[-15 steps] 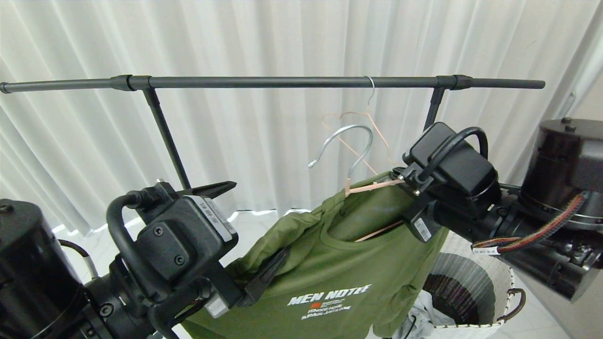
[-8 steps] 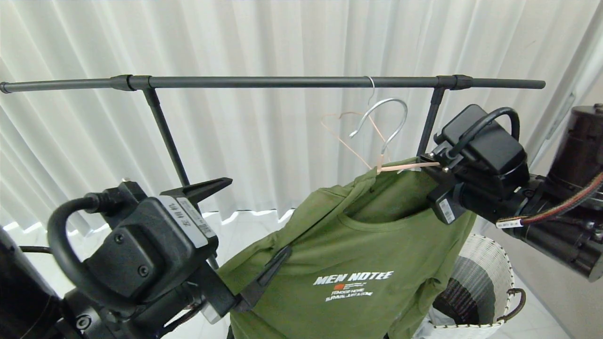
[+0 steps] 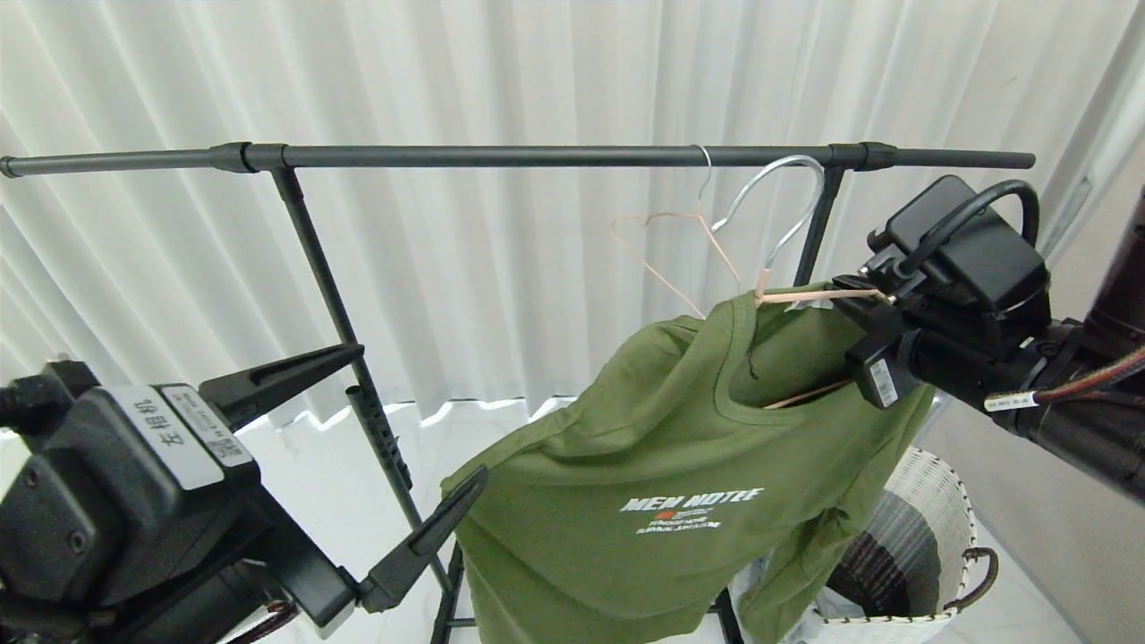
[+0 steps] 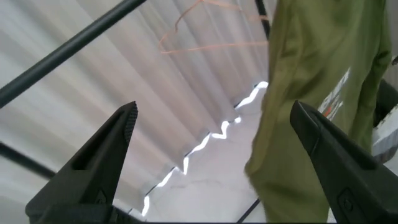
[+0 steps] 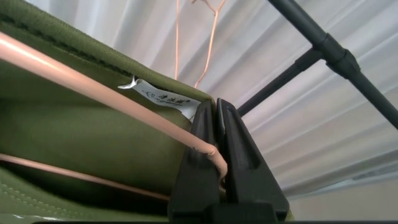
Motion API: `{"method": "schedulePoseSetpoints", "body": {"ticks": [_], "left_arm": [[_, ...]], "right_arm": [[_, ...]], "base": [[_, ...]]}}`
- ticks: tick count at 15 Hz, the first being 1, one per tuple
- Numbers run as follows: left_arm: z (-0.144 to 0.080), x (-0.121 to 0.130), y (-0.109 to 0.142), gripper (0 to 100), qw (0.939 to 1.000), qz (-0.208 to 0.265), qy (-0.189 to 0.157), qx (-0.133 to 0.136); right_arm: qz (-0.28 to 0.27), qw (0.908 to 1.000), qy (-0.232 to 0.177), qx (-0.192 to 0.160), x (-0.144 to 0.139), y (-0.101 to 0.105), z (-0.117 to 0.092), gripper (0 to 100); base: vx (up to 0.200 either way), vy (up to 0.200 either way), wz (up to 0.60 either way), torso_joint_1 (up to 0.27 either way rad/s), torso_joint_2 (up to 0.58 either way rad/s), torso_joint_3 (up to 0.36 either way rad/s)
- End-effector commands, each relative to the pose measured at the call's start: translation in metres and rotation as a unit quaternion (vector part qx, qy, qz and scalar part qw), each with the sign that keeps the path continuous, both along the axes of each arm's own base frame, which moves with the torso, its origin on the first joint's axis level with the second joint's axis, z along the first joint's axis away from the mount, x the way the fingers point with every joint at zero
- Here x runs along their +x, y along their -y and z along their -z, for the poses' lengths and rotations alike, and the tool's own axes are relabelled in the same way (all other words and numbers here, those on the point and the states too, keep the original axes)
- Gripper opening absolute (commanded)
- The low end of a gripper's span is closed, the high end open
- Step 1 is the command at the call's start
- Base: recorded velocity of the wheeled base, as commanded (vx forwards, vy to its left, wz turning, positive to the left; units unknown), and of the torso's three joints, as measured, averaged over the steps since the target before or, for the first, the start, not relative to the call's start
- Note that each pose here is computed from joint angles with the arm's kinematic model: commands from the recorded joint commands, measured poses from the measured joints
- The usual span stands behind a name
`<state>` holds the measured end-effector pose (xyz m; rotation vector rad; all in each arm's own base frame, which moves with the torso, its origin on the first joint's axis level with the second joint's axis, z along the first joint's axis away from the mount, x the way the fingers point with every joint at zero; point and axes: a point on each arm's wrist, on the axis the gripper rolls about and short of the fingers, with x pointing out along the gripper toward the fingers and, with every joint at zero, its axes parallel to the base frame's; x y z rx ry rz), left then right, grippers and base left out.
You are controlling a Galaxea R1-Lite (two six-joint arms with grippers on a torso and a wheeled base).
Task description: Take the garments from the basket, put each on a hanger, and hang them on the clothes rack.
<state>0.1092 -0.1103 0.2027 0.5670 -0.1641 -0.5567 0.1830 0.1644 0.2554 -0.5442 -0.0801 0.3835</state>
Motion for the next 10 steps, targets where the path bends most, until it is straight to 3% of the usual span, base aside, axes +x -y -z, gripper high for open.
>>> {"method": "schedulePoseSetpoints", "body": {"ticks": [1, 3, 6, 8, 10], "left_arm": [[0.027, 0.004, -0.031, 100, 0.9953, -0.086, -0.025, 0.036], [0.038, 0.005, -0.042, 100, 0.9906, -0.119, -0.036, 0.057], [0.061, 0.012, -0.037, 100, 0.9859, -0.108, -0.088, 0.092], [0.070, 0.017, -0.026, 100, 0.9870, -0.030, -0.118, 0.105], [0.081, 0.018, -0.022, 100, 0.9819, 0.039, -0.148, 0.111]], "right_arm": [[-0.002, 0.9999, 0.007, 0.007, -0.004, 0.004, -0.005, 0], [-0.006, 0.9998, 0.012, 0.012, -0.008, 0.007, -0.009, 0], [-0.026, 0.9995, 0.015, 0.015, -0.009, 0.006, -0.011, 0], [-0.038, 0.9990, 0.017, 0.017, -0.011, 0.006, -0.012, 0], [-0.048, 0.9985, 0.019, 0.019, -0.015, 0.007, -0.013, 0]], "base": [[0.000, 0.000, 0.00, 0.000, 0.00, 0.000], [0.000, 0.000, 0.00, 0.000, 0.00, 0.000], [0.000, 0.000, 0.00, 0.000, 0.00, 0.000], [0.000, 0.000, 0.00, 0.000, 0.00, 0.000], [0.000, 0.000, 0.00, 0.000, 0.00, 0.000]]}}
